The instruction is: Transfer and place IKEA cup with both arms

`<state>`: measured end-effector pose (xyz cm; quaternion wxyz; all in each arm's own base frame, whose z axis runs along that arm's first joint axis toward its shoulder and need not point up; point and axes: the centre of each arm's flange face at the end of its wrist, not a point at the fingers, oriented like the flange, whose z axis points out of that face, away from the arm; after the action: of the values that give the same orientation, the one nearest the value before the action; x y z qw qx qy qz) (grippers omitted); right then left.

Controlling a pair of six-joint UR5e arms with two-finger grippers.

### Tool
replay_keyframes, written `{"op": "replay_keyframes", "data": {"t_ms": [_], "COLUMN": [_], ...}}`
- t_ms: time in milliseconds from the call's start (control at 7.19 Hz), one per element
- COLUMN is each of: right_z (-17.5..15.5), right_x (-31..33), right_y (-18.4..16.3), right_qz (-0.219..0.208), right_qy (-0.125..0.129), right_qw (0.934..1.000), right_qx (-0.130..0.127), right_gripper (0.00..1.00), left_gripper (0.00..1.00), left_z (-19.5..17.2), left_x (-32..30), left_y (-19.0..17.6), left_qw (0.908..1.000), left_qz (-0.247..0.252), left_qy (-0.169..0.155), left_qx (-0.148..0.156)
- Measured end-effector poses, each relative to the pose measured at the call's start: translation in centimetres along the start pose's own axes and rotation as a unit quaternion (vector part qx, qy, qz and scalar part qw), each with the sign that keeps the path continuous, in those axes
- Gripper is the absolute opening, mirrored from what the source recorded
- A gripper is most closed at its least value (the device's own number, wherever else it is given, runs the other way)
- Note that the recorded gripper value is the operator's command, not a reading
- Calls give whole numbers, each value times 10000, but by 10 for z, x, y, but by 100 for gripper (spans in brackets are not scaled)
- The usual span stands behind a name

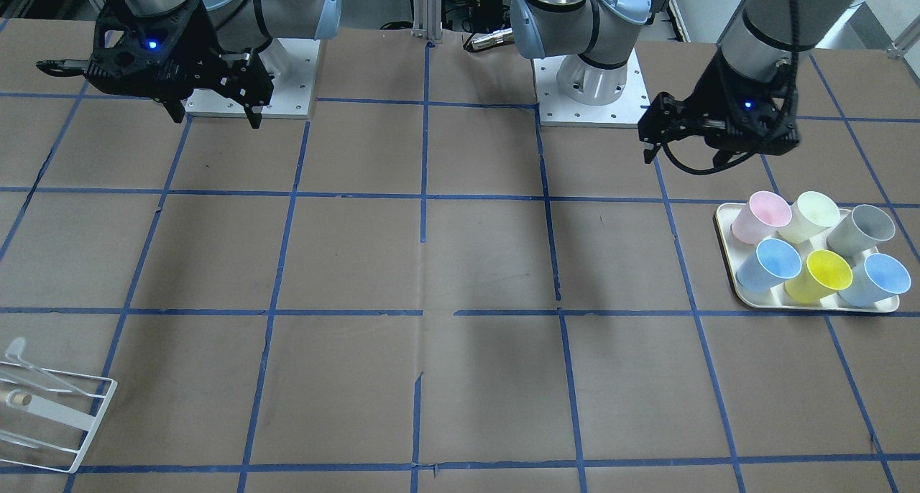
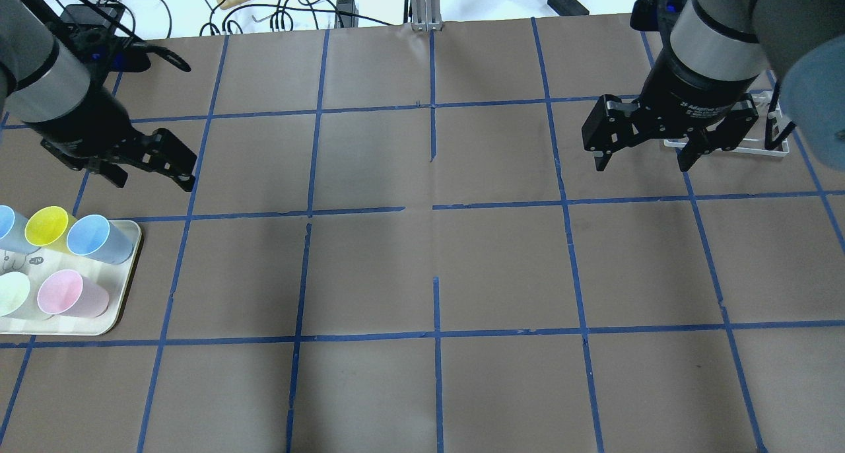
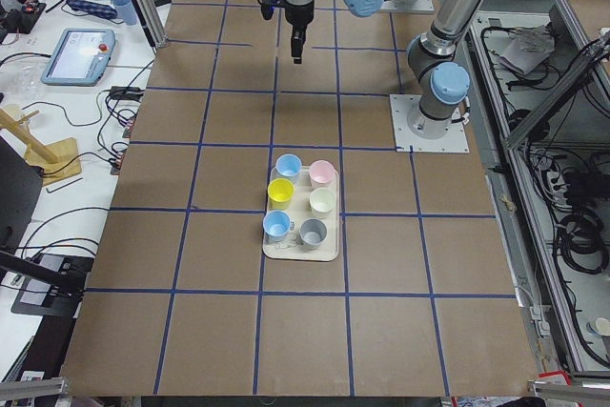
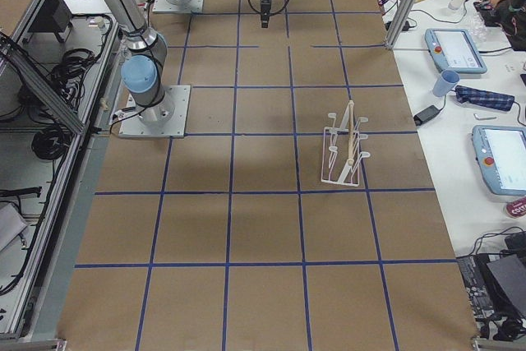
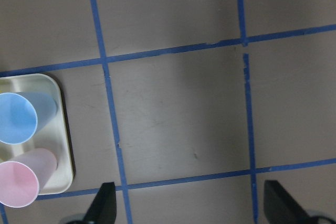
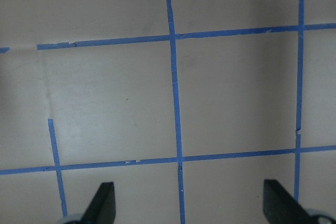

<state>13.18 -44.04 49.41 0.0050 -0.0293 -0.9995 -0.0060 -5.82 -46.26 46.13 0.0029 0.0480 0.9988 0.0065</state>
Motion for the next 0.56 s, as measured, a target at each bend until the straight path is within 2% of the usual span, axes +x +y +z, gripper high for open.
{"op": "replay_keyframes", "data": {"t_ms": [278, 556], "right_z": [-2, -1], "right_x": [0, 1], "right_y": [-1, -1], "right_qz": [-24, -20], "right_qy": [-1, 1], "right_qw": [10000, 10000], "right_qx": [22, -22], "right_gripper": [100, 100], "left_gripper": [100, 100], "left_z": [-16, -25], "left_x": [57, 76], "left_y": [-4, -13], "left_qw": [9998, 9992], "left_qz": [-143, -299], "left_qy": [-12, 13], "left_qx": [147, 264]}}
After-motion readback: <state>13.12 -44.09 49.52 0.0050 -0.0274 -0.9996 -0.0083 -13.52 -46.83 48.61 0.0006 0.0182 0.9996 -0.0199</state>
